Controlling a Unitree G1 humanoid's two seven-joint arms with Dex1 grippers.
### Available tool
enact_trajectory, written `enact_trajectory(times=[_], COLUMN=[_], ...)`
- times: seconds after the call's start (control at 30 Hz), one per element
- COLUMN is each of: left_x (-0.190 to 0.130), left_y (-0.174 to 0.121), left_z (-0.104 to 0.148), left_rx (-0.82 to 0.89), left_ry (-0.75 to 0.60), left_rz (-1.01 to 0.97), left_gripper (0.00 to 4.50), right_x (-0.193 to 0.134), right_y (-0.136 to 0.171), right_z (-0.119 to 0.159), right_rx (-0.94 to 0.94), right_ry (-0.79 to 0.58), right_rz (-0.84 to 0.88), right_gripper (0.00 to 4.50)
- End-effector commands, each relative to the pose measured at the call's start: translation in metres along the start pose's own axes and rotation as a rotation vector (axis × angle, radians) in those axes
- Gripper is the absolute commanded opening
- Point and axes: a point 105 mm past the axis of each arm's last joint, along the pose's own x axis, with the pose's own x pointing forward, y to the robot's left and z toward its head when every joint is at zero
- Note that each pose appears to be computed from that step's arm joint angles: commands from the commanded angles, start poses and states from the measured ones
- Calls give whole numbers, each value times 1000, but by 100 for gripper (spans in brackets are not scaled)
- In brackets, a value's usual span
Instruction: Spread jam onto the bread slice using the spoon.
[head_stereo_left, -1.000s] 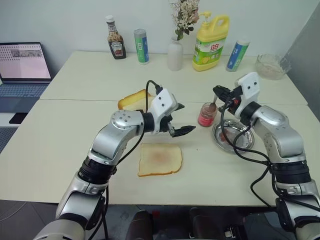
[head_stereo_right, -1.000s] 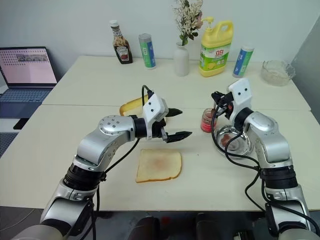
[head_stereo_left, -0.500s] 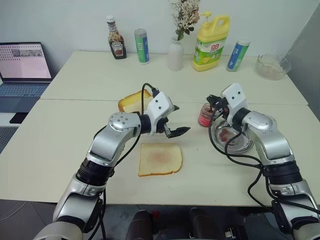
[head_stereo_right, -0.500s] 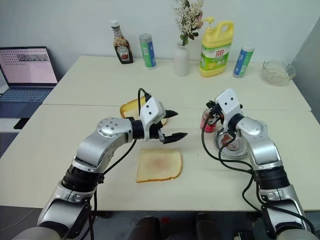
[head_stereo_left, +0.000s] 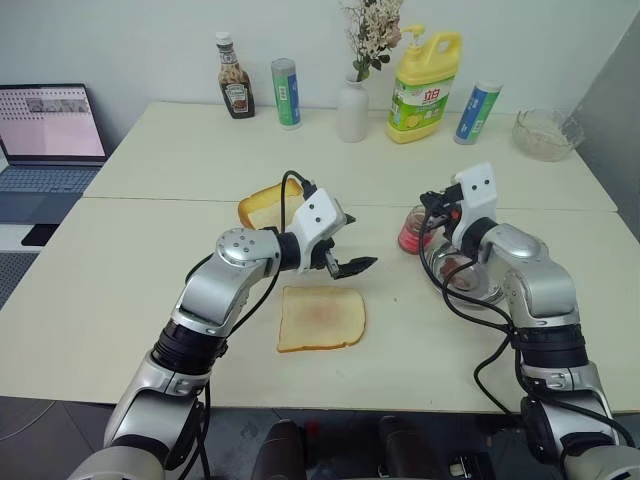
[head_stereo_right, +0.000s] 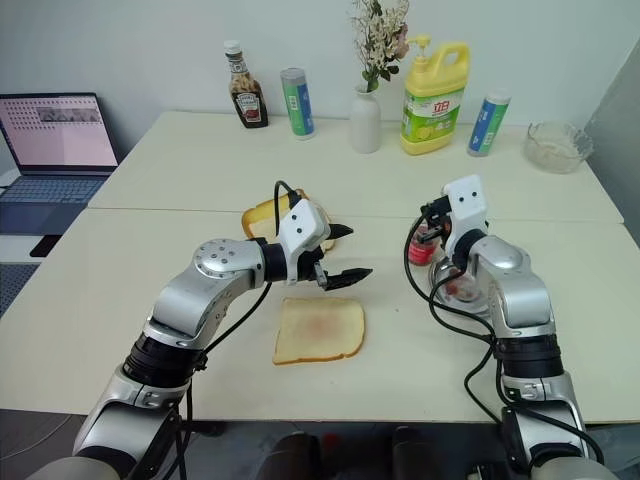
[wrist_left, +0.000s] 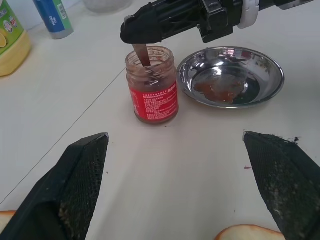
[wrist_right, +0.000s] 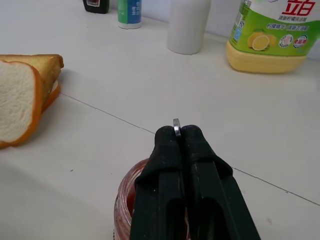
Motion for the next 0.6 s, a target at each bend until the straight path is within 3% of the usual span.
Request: enact_trajectory(times=[0.03,0.6], left_x=[-4,-6], left_y=[1,0], left_z=[10,4], left_rx=[43,60], left_ry=[-24,5], left_rz=[9,-7], left_gripper=[450,450], right_x=[-1,-1], right_y=[6,7], right_z=[-2,-2], right_rx=[68,250], right_ry=[10,-3], right_rz=[15,-35], right_gripper=[6,6])
